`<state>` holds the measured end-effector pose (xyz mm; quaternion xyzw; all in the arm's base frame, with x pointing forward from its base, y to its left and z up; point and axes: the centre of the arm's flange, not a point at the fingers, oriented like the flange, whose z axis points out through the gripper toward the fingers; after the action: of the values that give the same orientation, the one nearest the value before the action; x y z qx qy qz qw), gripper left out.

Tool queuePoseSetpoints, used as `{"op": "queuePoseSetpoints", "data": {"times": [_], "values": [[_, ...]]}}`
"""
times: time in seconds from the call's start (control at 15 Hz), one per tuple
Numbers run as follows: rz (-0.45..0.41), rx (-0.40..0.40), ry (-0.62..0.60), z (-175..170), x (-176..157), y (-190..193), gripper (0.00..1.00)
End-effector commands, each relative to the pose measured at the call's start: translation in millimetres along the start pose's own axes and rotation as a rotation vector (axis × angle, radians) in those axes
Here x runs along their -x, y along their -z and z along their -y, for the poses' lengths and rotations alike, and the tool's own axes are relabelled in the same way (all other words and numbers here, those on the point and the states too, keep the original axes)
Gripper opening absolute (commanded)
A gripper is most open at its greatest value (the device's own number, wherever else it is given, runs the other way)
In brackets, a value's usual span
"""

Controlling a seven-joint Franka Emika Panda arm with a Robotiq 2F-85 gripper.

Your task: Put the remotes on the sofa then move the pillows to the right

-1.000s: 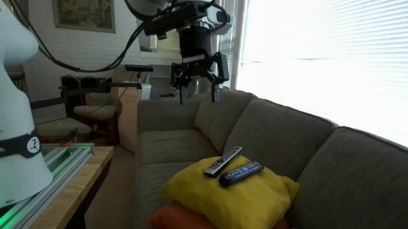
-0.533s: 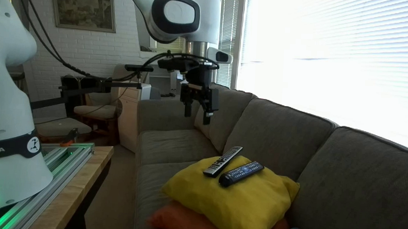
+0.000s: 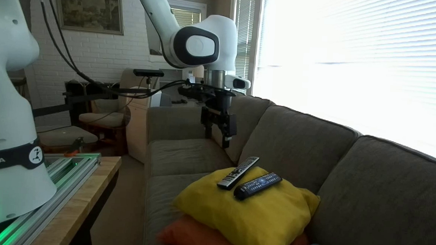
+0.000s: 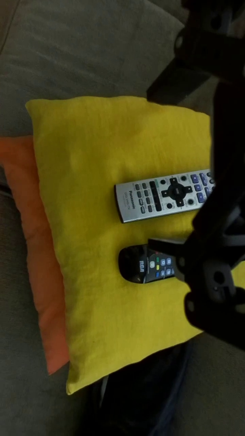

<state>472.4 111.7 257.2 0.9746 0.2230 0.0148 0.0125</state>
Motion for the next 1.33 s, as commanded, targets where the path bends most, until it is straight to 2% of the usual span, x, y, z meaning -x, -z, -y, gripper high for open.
{"op": "queuePoseSetpoints", "data": {"times": [0.0, 0.07, 0.27, 0.47, 0.6, 0.8, 1.27], "values": [[-0.017, 0.014, -0.013, -2.9, 1.7, 2.2, 1.00], [-0.035, 0.036, -0.032, -7.7, -1.6, -3.2, 1.00], [-0.126, 0.032, -0.070, -16.4, -17.2, -22.3, 1.00], [-0.169, -0.019, -0.069, -4.9, -27.8, -37.6, 1.00], [-0.178, -0.025, -0.053, 8.1, -32.1, -52.2, 1.00], [-0.189, 0.000, 0.004, 18.9, -37.1, -73.2, 1.00], [-0.278, 0.059, 0.078, 12.1, -49.5, -111.7, 1.00]]}}
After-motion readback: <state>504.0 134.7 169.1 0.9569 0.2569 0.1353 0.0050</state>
